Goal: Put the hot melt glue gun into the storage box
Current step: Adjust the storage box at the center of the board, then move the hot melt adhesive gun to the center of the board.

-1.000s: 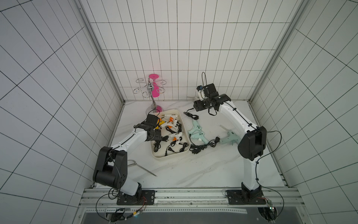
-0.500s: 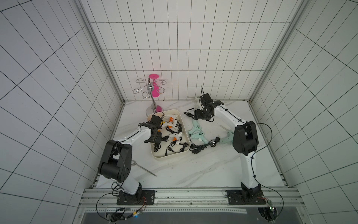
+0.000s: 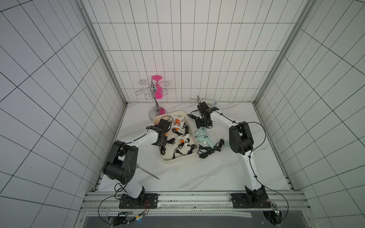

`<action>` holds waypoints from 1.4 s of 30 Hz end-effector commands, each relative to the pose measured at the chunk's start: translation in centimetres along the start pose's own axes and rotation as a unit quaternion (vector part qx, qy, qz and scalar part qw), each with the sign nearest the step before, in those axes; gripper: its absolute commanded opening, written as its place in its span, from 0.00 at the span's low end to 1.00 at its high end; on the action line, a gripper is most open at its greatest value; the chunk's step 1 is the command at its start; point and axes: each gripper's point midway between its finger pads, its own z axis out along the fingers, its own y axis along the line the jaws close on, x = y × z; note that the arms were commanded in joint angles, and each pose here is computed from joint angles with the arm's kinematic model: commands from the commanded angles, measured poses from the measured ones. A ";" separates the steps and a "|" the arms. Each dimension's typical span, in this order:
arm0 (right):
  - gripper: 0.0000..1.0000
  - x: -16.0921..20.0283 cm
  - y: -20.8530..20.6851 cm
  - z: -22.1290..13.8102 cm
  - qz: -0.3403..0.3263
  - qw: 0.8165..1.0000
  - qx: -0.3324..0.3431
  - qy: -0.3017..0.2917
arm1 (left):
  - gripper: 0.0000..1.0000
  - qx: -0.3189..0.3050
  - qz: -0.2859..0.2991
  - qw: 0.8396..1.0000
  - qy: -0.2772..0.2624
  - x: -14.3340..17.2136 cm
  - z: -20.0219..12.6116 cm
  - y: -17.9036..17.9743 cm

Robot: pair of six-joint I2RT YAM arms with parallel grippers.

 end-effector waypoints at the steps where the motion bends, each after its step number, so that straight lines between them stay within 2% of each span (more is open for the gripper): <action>1: 0.69 -0.1 -2.1 -1.2 -0.017 0.999 0.039 0.004 | 0.21 0.011 0.049 0.999 0.013 1.0 0.9 -1.6; 4: 0.68 0.9 -4.3 -2.3 -0.007 0.998 0.057 0.013 | 0.20 0.008 0.049 0.999 0.007 0.8 0.6 -1.4; 6: 0.69 0.7 -5.0 -3.9 0.002 0.999 0.045 0.002 | 0.20 0.002 0.044 0.999 0.006 0.8 0.3 -1.1; 11: 0.73 -3.9 -3.1 -7.4 -0.016 0.995 -0.026 -0.090 | 0.20 -0.031 0.011 0.999 0.030 1.6 0.1 0.6; 14: 0.76 -6.4 -1.3 -6.0 -0.050 0.992 -0.053 -0.103 | 0.20 -0.033 -0.018 0.998 0.046 1.9 0.5 1.6; 17: 0.76 -6.9 -0.5 -2.8 -0.065 0.994 -0.066 -0.066 | 0.27 -0.024 -0.038 0.998 0.041 1.5 0.4 1.9; 21: 0.76 -6.3 -0.1 0.5 -0.061 0.995 -0.070 -0.035 | 0.41 -0.008 -0.046 0.998 0.036 1.2 0.1 1.4; 27: 0.72 -4.4 -1.4 2.5 -0.048 0.998 -0.034 -0.003 | 0.47 -0.003 -0.051 0.998 0.025 0.8 -0.5 1.5; 29: 0.68 -4.1 -1.6 2.4 -0.050 0.998 -0.029 0.001 | 0.48 0.000 -0.054 0.998 0.020 0.5 -0.8 1.5; 30: 0.63 -4.1 -1.7 2.4 -0.050 0.998 -0.023 0.000 | 0.48 0.001 -0.056 0.998 0.017 0.3 -0.9 1.5; 33: 0.32 -4.0 -2.4 2.0 -0.049 0.999 -0.005 -0.003 | 0.48 0.004 -0.058 0.998 0.014 -0.1 -1.0 1.4; 35: 0.18 -3.3 -2.5 1.2 -0.055 0.998 -0.003 0.002 | 0.48 0.006 -0.060 0.998 0.012 -0.4 -1.2 1.4; 38: 0.09 -1.5 -3.5 -0.9 -0.041 0.999 0.017 0.009 | 0.49 0.012 -0.064 0.998 0.004 -1.0 -1.6 1.2; 42: 0.06 2.2 -5.2 -4.5 -0.007 0.999 0.047 -0.003 | 0.51 0.013 -0.076 0.997 -0.017 -1.8 -2.3 1.4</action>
